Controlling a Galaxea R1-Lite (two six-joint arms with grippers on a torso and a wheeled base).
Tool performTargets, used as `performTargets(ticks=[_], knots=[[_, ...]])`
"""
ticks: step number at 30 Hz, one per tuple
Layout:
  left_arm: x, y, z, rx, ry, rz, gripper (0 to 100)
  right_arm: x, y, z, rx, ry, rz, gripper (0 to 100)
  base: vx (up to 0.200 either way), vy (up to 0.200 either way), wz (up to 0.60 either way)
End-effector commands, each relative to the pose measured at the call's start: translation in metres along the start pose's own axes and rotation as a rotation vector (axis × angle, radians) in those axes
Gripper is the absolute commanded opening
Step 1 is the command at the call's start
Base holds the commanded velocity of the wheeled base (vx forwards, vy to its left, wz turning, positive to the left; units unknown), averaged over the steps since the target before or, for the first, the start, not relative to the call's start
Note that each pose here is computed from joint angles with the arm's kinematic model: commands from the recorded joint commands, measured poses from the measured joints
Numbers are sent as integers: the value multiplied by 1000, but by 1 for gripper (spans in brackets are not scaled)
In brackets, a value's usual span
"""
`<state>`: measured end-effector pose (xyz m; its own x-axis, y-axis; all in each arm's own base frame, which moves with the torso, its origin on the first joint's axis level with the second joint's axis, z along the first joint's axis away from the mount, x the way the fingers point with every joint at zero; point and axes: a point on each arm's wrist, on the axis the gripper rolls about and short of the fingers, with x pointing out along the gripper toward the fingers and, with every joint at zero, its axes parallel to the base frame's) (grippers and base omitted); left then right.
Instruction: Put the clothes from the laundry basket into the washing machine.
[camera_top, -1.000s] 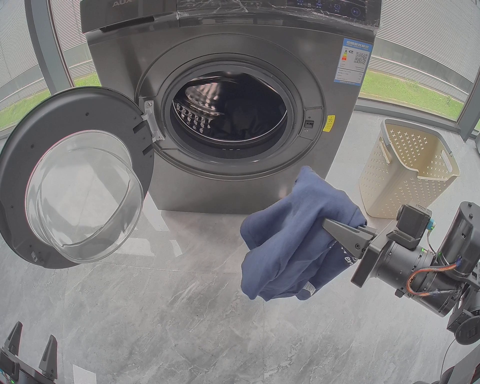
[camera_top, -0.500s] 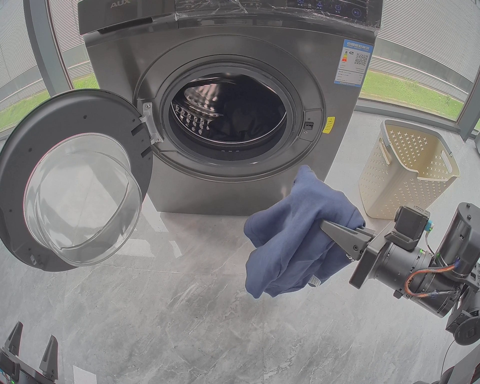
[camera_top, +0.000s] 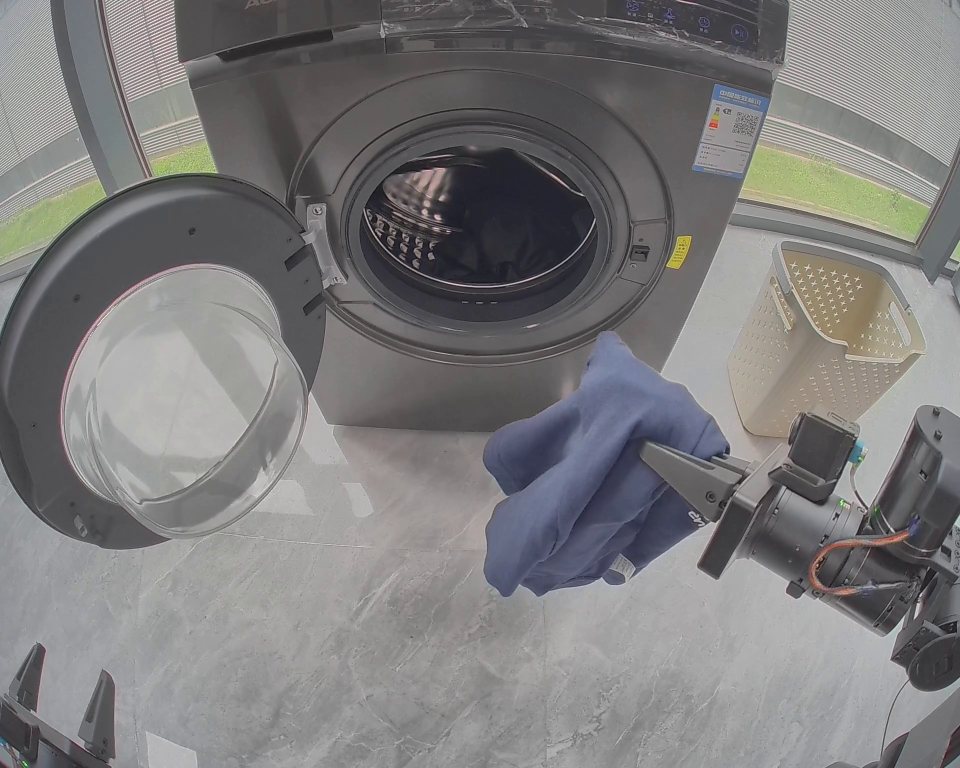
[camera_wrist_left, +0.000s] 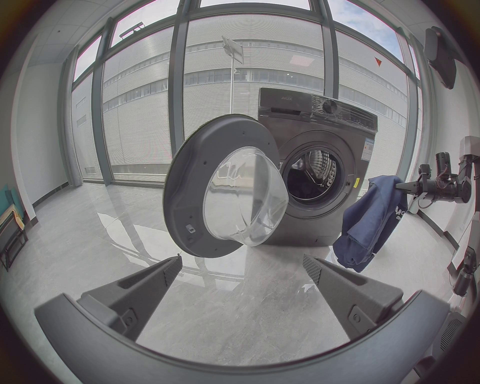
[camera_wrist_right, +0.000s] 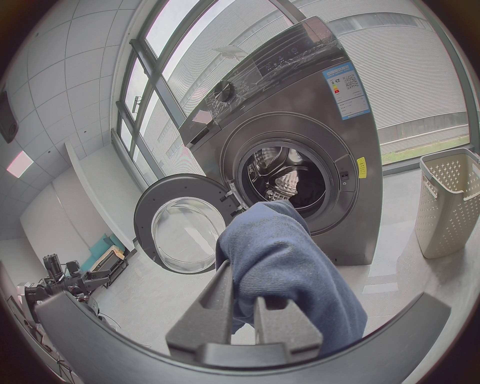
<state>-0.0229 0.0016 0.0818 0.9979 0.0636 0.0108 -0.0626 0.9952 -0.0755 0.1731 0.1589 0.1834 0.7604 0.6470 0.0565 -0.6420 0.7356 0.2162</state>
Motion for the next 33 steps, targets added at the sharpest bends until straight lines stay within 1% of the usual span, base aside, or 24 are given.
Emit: performTargets(ticks=[1,5,8,14,16,18,19,21,22,23,24,27,28,29,30,31,32,33], knots=[[-1,0,-3,-1,-8,0,100,0,0,0,0,2,2,0,0,0,0],[-1,0,-3,-1,-8,0,100,0,0,0,0,0,2,0,0,0,0],[-1,0,-3,1,-9,0,100,0,2,-1,1,2,8,0,200,0,0],[0,0,-3,2,-11,2,100,3,3,-1,0,3,13,0,0,0,0],[0,0,-3,7,-14,1,100,14,9,-3,4,8,32,0,0,0,0],[0,0,-3,7,-14,1,100,14,9,-3,4,8,32,0,0,0,0],[0,0,-4,7,-14,1,100,30,16,2,12,-24,53,0,0,0,0],[0,0,-4,10,-14,1,100,38,21,4,21,-49,68,0,0,0,0],[0,0,-4,10,-14,1,100,38,21,4,21,-49,68,0,0,0,0],[0,0,-5,24,-3,-4,100,47,23,4,27,-67,77,0,0,0,0],[0,0,-5,32,-1,-13,100,52,25,4,30,-80,81,0,0,0,0],[0,-1,-4,36,-10,-35,100,67,27,2,33,-109,86,0,0,0,0],[0,-1,-4,36,-10,-35,100,67,27,2,33,-109,86,0,0,0,0],[-6,-3,18,-9,-126,-75,100,76,30,7,35,-145,94,0,0,0,0],[-10,-4,32,-16,-181,-106,100,79,30,10,35,-153,98,0,0,0,0],[-12,-5,38,-12,-192,-141,100,80,31,11,37,-158,99,0,0,0,0],[-11,-7,39,3,-166,-179,100,82,31,11,38,-162,100,0,0,0,0],[-8,-8,37,24,-119,-217,100,84,31,11,38,-164,100,0,0,0,0]])
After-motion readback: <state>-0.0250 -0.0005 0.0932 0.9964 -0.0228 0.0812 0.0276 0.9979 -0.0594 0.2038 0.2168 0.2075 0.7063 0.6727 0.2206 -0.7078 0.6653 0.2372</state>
